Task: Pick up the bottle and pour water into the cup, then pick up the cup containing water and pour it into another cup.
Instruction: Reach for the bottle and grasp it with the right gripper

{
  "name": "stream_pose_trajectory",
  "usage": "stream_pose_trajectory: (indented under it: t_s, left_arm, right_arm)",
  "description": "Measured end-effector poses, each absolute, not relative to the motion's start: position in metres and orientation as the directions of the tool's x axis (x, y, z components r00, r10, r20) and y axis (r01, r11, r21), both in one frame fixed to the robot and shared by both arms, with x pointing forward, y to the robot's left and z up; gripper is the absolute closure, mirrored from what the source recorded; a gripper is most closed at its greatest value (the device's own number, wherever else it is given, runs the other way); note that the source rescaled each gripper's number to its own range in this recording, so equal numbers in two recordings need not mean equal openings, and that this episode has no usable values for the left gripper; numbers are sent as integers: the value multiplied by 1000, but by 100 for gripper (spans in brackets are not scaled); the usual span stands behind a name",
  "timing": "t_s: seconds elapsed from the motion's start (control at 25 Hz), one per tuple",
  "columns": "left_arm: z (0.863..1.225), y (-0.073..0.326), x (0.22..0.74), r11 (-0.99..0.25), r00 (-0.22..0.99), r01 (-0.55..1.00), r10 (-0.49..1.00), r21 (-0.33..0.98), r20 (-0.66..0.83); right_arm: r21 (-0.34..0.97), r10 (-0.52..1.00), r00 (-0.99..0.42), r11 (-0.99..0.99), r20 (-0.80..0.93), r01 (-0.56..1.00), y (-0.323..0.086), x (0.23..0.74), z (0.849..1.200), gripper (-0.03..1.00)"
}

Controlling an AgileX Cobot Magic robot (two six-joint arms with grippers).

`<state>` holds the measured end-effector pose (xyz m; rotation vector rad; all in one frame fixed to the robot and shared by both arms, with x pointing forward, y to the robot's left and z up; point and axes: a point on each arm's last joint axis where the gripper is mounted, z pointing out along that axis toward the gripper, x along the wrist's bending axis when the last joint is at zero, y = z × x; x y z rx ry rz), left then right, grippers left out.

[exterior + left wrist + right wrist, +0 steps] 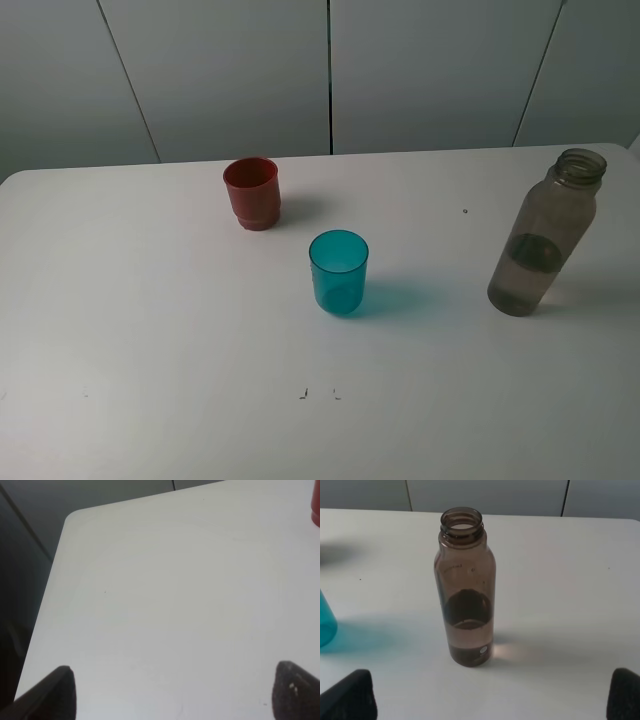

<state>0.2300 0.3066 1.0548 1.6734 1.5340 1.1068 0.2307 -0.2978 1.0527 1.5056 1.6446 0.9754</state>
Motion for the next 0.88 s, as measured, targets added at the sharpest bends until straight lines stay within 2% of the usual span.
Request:
stream_pose_trajectory:
  t_s: [0.56,0.72,0.88]
  left_arm:
    - [1055,307,230,-146,-19,478,984,866,176]
    - [1055,307,230,-146,-19,478,984,866,176]
    - [1055,307,230,-146,-19,478,984,866,176]
  right_arm:
    - [880,995,-100,29,21,475,-295,233,1058,-3]
    - [858,995,-96,28,25,514,-294,257,1080,-3]
    - [810,995,-95,21,42,586,-291,294,1085,-3]
